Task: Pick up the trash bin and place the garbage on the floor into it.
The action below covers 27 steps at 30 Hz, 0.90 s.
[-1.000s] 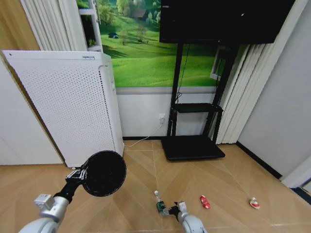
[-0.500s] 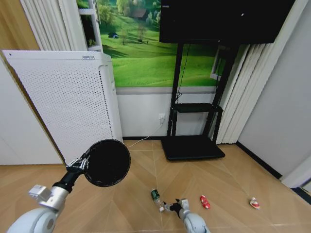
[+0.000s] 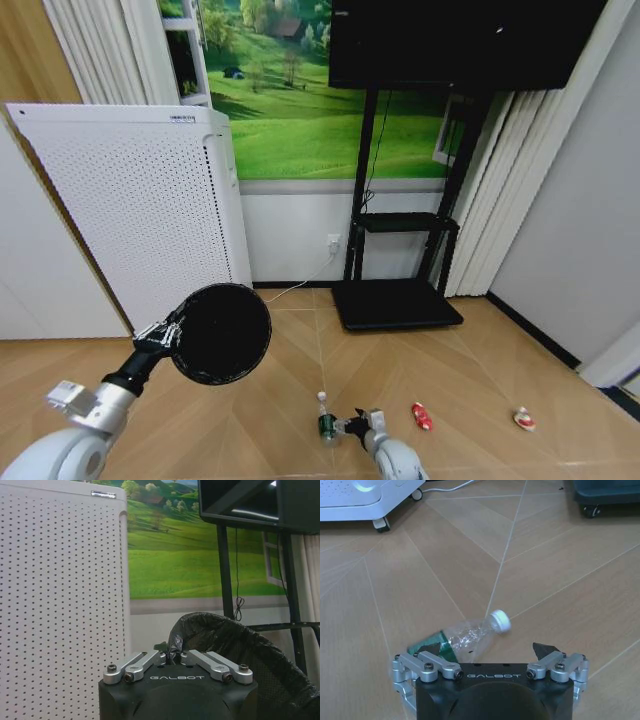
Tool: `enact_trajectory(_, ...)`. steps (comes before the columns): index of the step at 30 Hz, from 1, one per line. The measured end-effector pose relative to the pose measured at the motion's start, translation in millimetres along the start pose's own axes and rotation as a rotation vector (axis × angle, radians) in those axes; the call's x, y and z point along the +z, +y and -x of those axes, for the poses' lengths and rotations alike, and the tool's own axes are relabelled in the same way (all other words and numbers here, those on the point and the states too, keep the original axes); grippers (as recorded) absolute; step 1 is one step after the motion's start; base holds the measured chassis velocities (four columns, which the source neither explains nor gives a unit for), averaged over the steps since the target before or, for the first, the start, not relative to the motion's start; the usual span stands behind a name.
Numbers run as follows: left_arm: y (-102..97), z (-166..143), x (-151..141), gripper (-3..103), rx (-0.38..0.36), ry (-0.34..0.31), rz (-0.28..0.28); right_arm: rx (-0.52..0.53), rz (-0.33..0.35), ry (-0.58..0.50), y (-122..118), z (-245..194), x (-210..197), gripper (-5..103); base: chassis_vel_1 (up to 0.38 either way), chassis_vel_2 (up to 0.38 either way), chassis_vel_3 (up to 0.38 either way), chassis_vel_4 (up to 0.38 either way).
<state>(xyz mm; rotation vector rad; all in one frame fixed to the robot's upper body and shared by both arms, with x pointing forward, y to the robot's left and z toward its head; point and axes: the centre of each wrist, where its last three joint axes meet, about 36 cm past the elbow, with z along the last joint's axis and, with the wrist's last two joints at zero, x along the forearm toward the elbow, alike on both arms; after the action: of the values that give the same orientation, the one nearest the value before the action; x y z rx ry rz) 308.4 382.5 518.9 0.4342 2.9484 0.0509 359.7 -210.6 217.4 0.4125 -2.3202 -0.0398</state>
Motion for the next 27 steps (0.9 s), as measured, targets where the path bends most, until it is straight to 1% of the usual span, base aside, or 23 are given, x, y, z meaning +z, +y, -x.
enact_trajectory(4,-1.4,6.9,-2.3,7,0.022,-0.014,-0.005,-0.009,-0.001,0.010,5.0,-0.7,4.9,100,0.000,0.000,0.000,0.000)
enact_trajectory(6,-3.2,8.2,-1.5,7,0.028,-0.012,-0.011,-0.011,0.002,-0.020,8.5,3.6,9.8,100,0.000,0.000,0.000,0.000)
enact_trajectory(11,-3.7,6.1,0.3,7,0.031,-0.006,-0.013,-0.016,0.002,-0.052,9.9,8.2,9.9,100,0.000,0.000,0.000,0.000)
enact_trajectory(18,-1.7,3.1,-3.6,7,0.029,-0.016,-0.013,-0.026,0.001,-0.054,20.7,14.7,3.5,100,0.000,0.000,0.000,0.000)
enact_trajectory(19,-1.5,2.6,-4.0,7,0.029,-0.018,-0.013,-0.020,0.005,-0.054,26.3,19.7,1.6,100,0.000,0.000,0.000,0.000)
enact_trajectory(22,-0.9,1.3,-4.0,7,0.028,-0.021,-0.013,-0.014,0.009,-0.062,32.5,27.6,-2.0,100,0.000,0.000,0.000,0.000)
enact_trajectory(27,0.3,0.1,-4.5,7,0.033,-0.022,-0.015,-0.005,0.009,-0.080,34.3,32.6,-11.0,100,0.000,0.000,0.000,0.000)
